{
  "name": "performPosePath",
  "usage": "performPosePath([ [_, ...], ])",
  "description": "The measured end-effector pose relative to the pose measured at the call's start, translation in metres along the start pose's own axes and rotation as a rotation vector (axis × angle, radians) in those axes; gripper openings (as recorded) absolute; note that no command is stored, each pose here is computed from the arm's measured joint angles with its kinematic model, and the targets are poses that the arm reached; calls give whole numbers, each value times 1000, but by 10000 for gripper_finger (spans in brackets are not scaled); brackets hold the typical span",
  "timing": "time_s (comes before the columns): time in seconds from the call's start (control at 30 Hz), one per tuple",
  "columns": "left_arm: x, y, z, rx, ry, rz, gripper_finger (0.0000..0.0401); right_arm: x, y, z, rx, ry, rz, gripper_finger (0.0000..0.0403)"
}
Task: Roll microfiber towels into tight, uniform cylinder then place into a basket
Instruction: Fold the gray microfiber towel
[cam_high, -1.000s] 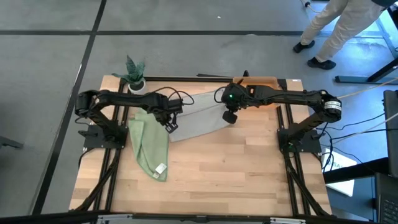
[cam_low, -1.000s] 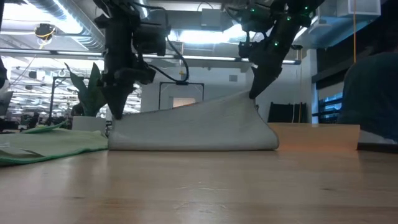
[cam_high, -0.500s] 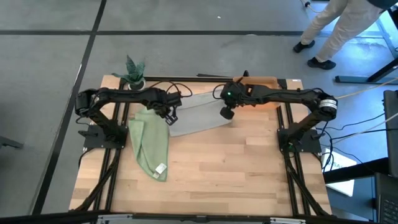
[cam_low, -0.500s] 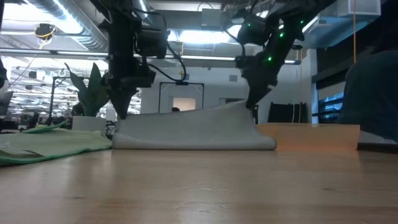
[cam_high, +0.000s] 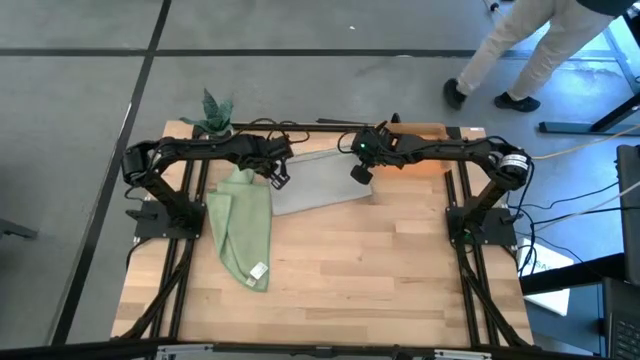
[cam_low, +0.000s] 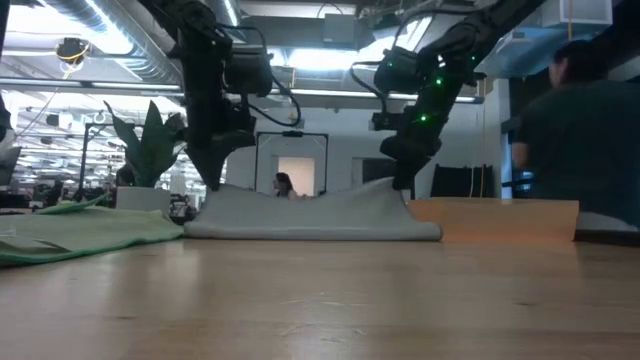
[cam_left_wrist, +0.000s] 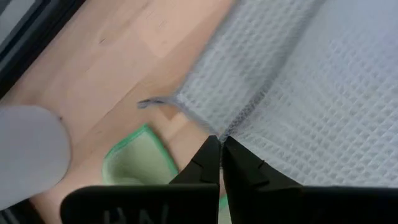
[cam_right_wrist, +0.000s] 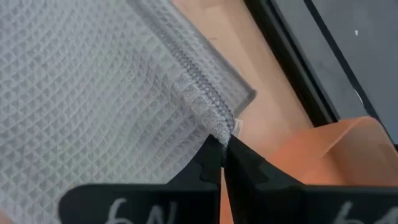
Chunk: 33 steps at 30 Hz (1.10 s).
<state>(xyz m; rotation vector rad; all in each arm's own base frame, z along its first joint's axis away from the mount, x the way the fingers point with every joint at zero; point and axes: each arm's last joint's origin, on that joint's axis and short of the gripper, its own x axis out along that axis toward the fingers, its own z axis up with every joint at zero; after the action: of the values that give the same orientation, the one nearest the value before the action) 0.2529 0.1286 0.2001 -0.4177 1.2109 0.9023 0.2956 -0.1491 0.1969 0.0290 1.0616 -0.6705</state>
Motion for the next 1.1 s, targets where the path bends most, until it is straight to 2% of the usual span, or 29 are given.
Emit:
performPosePath([
  [0.3,3,10,4,-38,1,23,0,3,-9,2,11,-15,-14,10],
  [0.83,3,10,7,-53,-28,19,0,3,-9,4,21,-40,-9,10],
  [1.1,3,9,8,-58,-38,15,0,3,-9,4,15,-40,-9,45],
])
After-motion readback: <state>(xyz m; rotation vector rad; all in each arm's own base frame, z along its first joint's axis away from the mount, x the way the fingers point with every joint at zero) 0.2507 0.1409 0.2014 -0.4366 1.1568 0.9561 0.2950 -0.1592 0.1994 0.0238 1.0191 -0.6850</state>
